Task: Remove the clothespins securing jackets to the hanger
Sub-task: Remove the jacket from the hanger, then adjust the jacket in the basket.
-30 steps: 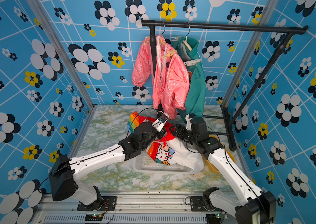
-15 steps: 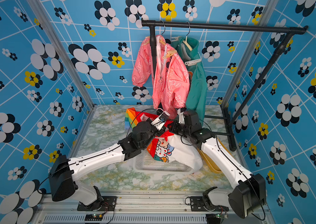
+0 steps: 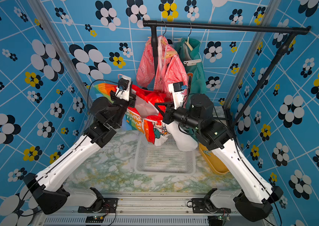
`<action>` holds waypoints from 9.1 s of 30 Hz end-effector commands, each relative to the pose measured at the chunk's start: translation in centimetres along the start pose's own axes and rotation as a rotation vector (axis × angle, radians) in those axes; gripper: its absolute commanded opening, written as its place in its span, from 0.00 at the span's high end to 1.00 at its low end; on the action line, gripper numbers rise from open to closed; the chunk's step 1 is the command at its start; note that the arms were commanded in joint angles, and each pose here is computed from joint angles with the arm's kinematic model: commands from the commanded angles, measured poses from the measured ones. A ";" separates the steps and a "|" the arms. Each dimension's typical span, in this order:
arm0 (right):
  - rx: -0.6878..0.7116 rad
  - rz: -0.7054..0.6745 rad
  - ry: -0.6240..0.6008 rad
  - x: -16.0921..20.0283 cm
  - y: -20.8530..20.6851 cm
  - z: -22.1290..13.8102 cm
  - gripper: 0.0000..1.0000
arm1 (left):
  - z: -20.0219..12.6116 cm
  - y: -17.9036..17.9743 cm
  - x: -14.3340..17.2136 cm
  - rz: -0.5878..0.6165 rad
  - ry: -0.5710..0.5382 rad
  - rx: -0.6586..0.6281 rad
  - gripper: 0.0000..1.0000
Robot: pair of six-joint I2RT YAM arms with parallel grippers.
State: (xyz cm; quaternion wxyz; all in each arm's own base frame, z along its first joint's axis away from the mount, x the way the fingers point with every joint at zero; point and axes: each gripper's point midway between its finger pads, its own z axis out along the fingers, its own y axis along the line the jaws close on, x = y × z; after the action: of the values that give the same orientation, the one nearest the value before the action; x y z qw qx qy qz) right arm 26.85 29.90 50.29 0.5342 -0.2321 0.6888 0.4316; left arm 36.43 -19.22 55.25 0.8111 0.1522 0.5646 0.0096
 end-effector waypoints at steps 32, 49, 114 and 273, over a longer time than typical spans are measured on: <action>1.022 0.304 0.146 25.0 -24.8 -13.9 1.00 | -10.8 -25.8 -3.6 0.134 -0.053 0.594 1.00; 1.332 0.413 0.168 29.2 -29.2 -21.3 1.00 | -10.9 -32.0 -5.1 0.068 -0.117 0.772 1.00; 0.869 0.341 0.209 31.4 -27.9 -16.6 0.73 | -10.0 -23.6 -3.4 -0.734 0.010 1.106 1.00; 0.578 -0.136 0.415 26.6 -16.7 0.2 0.01 | -13.9 4.7 10.6 -0.318 0.186 -0.100 1.00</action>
State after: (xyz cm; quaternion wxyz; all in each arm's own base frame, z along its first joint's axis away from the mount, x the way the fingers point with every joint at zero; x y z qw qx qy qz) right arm 33.31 26.08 17.93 0.4483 -0.1795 0.8690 0.1078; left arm 28.15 -8.71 40.81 0.7474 0.0040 0.6617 -0.0593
